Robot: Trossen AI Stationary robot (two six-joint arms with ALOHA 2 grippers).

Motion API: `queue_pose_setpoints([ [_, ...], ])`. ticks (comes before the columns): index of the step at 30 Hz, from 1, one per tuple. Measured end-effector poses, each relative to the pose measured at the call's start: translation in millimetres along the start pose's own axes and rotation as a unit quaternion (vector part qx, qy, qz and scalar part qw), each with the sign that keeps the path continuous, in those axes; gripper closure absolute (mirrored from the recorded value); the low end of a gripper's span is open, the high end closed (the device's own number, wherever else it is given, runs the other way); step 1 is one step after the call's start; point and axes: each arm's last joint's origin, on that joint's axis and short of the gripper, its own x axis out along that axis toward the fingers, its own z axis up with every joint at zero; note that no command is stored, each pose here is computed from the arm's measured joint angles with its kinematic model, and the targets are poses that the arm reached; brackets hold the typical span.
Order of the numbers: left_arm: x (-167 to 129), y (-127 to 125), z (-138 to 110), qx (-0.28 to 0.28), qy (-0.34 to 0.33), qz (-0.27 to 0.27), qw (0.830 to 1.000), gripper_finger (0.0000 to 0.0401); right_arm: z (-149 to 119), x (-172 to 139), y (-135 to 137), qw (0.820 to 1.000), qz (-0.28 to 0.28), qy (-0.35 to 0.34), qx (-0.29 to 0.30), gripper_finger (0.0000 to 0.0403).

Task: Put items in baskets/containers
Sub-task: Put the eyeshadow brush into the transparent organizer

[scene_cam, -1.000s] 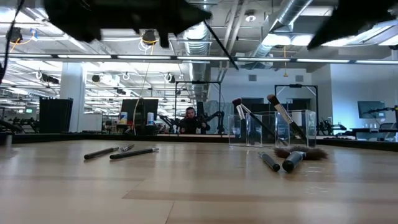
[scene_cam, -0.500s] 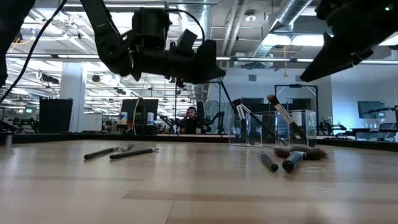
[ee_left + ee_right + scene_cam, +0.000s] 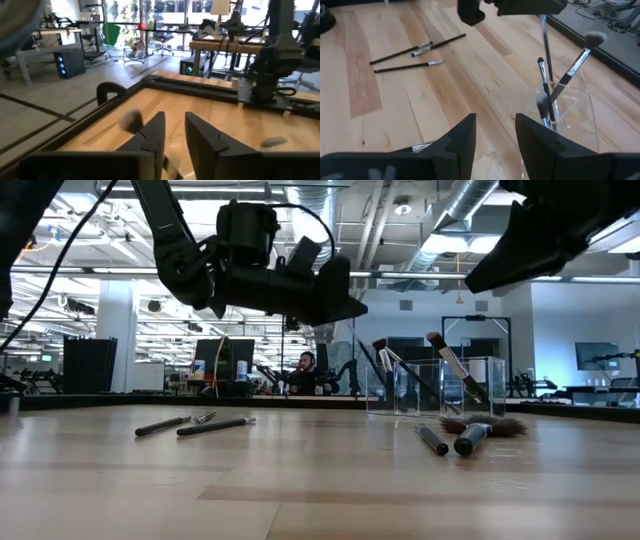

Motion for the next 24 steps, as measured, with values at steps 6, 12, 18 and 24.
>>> queue_pose_setpoints([
  [6, -2, -7, 3, -0.002, -0.004, -0.009, 1.000, 0.0271, 8, 6, -1, 0.999, 0.000, -0.016, 0.036, 0.0276],
  [12, -10, -23, 15, -0.003, -0.009, -0.035, 0.999, 0.0238, 9, 17, 1, 0.999, 0.009, -0.006, 0.052, 0.0276],
  [18, -42, -48, 31, 0.025, 0.131, -0.026, 0.991, 0.0244, 1, 29, 7, 0.999, 0.013, 0.025, 0.036, 0.0276],
  [24, -93, -76, 36, -0.009, 0.258, 0.000, 0.966, 0.0258, -1, 38, 20, 0.997, 0.042, 0.018, 0.056, 0.0276],
])
